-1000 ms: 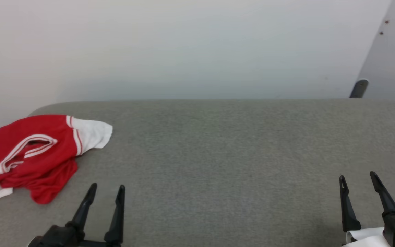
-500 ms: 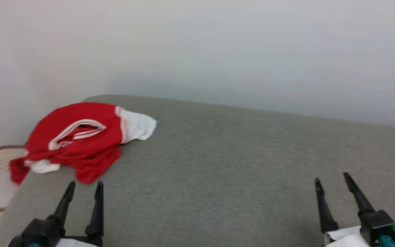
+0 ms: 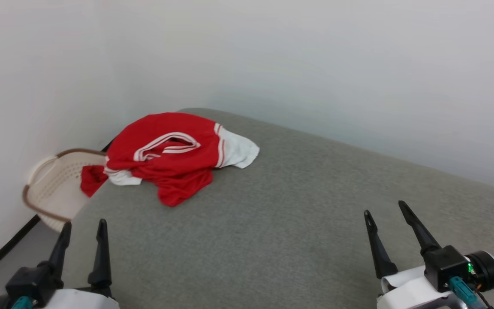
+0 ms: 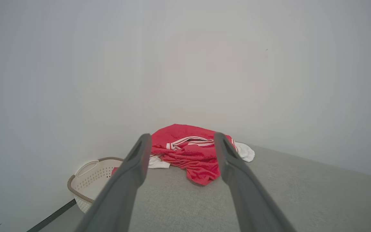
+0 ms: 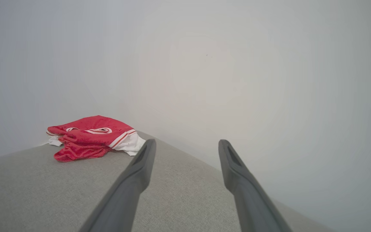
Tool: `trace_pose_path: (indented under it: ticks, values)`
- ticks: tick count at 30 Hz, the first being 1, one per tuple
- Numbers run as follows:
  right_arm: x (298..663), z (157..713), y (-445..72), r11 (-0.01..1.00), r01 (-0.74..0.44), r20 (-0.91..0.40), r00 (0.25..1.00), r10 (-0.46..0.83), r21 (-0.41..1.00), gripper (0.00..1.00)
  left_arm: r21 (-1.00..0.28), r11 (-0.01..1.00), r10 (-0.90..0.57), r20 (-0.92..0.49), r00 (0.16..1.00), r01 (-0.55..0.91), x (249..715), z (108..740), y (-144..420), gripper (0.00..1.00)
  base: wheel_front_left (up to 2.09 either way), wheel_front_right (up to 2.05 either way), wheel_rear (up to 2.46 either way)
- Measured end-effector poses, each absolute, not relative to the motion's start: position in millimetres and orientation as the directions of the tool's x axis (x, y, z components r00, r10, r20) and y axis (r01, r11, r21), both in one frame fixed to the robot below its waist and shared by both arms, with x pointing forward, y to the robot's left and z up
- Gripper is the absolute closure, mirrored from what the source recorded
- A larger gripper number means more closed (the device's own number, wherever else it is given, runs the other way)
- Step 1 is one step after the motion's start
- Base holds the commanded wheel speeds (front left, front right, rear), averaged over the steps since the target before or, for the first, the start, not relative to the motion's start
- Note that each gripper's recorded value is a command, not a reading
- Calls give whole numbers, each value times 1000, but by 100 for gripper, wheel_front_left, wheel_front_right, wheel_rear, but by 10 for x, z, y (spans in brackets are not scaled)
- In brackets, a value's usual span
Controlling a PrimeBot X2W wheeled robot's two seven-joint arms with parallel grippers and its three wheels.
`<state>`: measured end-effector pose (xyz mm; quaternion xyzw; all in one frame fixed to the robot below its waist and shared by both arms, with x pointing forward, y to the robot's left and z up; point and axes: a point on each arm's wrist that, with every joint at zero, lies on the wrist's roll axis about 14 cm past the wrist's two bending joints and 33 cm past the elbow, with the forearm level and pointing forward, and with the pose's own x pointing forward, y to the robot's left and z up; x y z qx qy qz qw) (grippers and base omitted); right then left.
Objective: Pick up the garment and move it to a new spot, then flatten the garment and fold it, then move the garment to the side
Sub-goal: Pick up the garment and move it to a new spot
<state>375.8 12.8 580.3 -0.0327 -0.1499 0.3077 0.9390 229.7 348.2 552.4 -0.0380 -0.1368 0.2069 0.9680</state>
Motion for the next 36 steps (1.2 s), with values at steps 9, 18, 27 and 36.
trace_pose_path:
  ticks: [9, 18, 27, 36]
  values:
    - [3811, 5736, 401, 763, -627, 240, 725, 645, -155, 0, -150, 883, 468, 226, 854, -444, 2173, 5462, 3592, 0, 0, 0, 0]
    - [3867, 5658, 366, 760, -624, 221, 728, 649, -181, 0, -176, 896, 441, 221, 870, -409, 2438, 5736, 3726, 0, 0, 0, 0]
    - [4228, 5692, 202, 771, -597, 231, 736, 636, -221, 0, -234, 905, 396, 166, 903, -354, 3108, 6212, 4019, 0, 0, 0, 0]
    - [4615, 5465, -88, 811, -552, 206, 785, 584, -194, 0, -245, 907, 326, -106, 939, -343, 4054, 5930, 4128, 0, 0, 0, 0]
